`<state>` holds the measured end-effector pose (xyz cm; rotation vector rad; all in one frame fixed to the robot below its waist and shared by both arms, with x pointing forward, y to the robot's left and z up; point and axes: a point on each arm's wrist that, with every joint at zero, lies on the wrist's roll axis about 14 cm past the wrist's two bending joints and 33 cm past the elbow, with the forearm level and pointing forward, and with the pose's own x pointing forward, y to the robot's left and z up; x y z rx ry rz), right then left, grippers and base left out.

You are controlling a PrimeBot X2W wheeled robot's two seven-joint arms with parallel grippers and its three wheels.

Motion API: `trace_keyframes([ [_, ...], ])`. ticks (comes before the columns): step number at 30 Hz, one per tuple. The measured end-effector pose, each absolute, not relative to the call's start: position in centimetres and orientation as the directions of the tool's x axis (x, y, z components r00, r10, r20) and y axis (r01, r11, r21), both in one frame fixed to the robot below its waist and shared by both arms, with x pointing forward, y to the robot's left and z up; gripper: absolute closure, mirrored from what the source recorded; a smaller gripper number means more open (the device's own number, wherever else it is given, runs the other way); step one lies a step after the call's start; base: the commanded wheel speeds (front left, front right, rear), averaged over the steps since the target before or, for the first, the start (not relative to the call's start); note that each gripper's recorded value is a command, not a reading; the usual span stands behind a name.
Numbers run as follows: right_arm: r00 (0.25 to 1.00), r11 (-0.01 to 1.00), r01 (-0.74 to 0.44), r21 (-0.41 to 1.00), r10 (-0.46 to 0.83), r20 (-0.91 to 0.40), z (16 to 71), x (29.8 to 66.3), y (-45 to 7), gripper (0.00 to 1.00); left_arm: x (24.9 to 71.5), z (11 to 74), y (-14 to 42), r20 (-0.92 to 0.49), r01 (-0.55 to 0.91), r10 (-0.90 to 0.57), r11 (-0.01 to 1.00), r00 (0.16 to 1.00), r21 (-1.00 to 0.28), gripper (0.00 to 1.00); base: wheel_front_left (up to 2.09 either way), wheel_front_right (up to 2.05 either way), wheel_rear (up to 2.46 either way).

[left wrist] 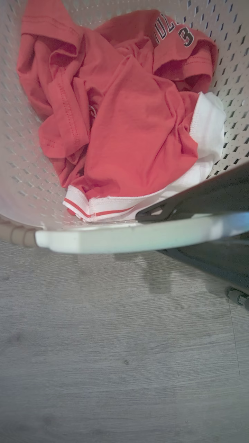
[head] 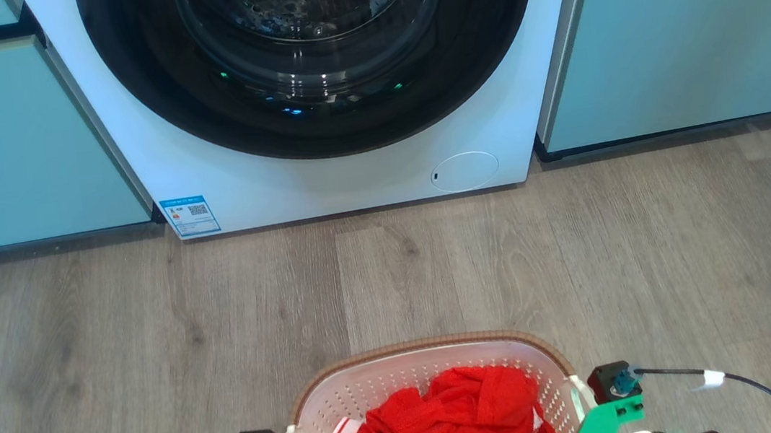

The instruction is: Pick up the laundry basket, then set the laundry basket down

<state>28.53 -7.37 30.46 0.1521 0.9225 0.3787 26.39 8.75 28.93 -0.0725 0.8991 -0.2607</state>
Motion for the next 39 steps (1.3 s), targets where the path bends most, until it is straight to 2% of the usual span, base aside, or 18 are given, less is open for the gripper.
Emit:
trace_keyframes([
  [23,0.531,0.925,-0.248,0.289,0.379,-0.758,30.0,28.4,-7.6,1.0,26.9,28.6,8.6,-0.772,0.21,-0.257,0.964,0.582,-0.164,1.0,0.0,0.0,0.0],
  [31,0.551,0.925,-0.261,0.277,0.378,-0.744,30.3,31.7,-7.6,1.0,29.9,28.8,8.6,-0.758,0.208,-0.258,0.964,0.599,-0.163,1.0,0.0,0.0,0.0],
  [39,0.592,0.926,-0.277,0.258,0.376,-0.713,30.3,37.8,-7.5,1.0,35.9,28.9,8.4,-0.721,0.219,-0.255,0.965,0.644,-0.146,1.0,0.0,0.0,0.0],
])
